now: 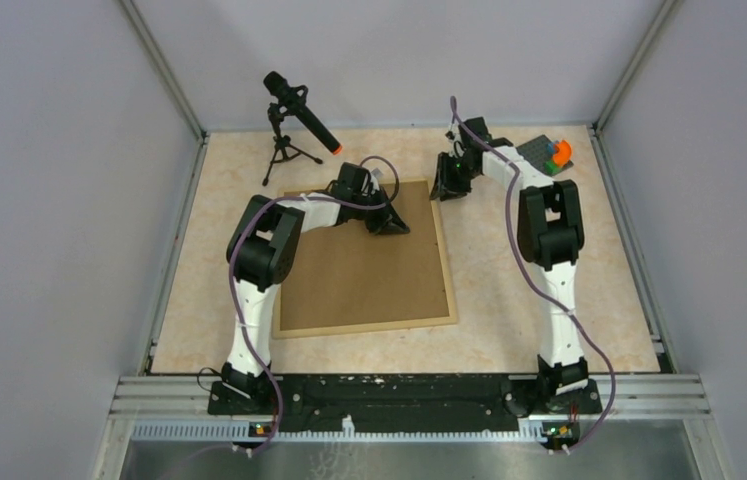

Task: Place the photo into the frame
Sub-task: Install the photo frame at the center of the board.

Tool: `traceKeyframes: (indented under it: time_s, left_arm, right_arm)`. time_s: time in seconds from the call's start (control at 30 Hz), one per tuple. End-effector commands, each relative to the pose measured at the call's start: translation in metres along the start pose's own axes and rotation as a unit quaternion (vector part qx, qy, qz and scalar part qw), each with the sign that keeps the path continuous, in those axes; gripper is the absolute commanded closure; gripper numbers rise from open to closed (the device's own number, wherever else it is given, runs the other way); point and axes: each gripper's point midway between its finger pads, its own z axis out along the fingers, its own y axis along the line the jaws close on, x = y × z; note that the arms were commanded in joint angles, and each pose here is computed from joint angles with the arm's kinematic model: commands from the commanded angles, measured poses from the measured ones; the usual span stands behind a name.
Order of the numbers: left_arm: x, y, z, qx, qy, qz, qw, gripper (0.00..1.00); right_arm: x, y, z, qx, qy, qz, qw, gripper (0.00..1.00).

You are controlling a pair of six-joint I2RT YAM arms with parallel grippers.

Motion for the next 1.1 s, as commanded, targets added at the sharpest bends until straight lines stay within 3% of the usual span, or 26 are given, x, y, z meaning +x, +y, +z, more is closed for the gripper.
traceKeyframes:
  time_s: [0.0, 0.4, 0.63, 0.87, 1.07]
  left_arm:
    - [0.006, 0.033, 0.005, -0.049, 0.011, -0.01, 0.999, 0.9]
    - [0.01, 0.039, 0.002, -0.062, 0.014, -0.013, 0.998, 0.91]
    - [0.012, 0.04, 0.004, -0.06, 0.02, -0.017, 0.998, 0.91]
    - [0.013, 0.041, 0.005, -0.06, 0.023, -0.016, 0.998, 0.91]
    - [0.015, 0.039, 0.005, -0.055, 0.026, -0.017, 0.998, 0.91]
  right_arm:
    - [0.038, -0.028, 0.028, 0.071, 0.059, -0.004, 0.996, 0.65]
    - [0.054, -0.057, 0.042, 0.161, 0.086, -0.003, 0.983, 0.67]
    - [0.058, -0.047, 0.057, 0.17, 0.104, -0.02, 0.98, 0.67]
    - [0.061, -0.008, 0.067, 0.11, 0.117, -0.027, 0.987, 0.59]
    - [0.009, 0.037, 0.006, 0.017, 0.04, -0.03, 0.999, 0.54]
